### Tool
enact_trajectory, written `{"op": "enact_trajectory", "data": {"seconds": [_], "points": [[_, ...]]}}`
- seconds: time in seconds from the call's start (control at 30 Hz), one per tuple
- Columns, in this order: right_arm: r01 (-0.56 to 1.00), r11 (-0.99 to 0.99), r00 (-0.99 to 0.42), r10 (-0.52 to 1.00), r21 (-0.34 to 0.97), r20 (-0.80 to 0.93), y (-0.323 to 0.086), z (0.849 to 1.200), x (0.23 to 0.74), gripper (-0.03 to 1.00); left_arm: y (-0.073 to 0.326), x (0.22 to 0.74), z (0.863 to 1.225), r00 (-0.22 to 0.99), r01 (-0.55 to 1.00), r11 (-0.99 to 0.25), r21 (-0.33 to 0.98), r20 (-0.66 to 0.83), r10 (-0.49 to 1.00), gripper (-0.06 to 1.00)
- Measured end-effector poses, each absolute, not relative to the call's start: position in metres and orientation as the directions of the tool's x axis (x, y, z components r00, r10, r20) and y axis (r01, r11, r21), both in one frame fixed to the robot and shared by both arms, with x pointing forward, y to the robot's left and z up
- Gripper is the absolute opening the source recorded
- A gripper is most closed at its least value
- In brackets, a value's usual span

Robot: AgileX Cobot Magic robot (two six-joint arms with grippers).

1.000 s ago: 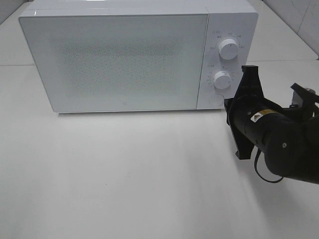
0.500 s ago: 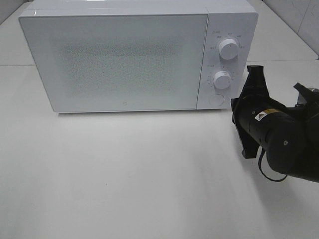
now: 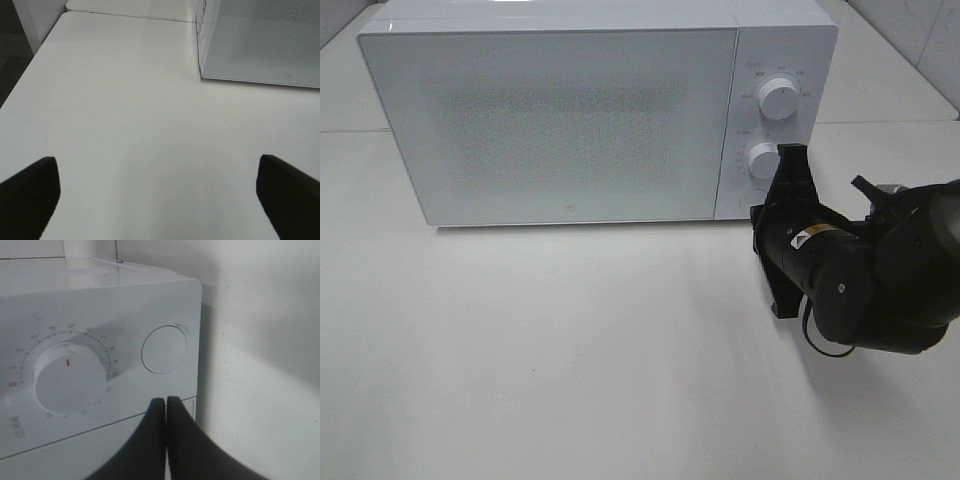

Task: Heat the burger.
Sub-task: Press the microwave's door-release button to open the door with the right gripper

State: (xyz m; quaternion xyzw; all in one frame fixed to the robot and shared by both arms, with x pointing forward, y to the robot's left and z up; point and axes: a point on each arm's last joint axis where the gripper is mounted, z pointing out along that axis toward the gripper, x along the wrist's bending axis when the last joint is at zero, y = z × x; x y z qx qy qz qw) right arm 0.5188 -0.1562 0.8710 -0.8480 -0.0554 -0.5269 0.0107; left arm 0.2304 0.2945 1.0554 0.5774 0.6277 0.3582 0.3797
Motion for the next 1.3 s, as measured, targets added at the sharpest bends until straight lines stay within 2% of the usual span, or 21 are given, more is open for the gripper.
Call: {"op": "enact_trajectory", "data": {"seconds": [0.53, 0.83, 1.3], "points": [[0.075, -0.995, 0.433, 0.086, 0.059, 0.897, -0.177, 0.868, 0.545, 0.0, 0.294, 0.23, 1.055, -0.045, 0.453, 0.076, 0.888, -0.063, 0.997, 0.99], [0.094, -0.995, 0.467, 0.085, 0.047, 0.88, -0.173, 0.85, 0.548, 0.0, 0.294, 0.23, 1.055, -0.045, 0.453, 0.076, 0.888, -0.063, 0.997, 0.99], [0.068, -0.997, 0.434, 0.053, 0.026, 0.899, -0.172, 0.854, 0.563, 0.0, 0.294, 0.23, 1.055, -0.045, 0.453, 0.076, 0.888, -0.063, 0.997, 0.99]]}}
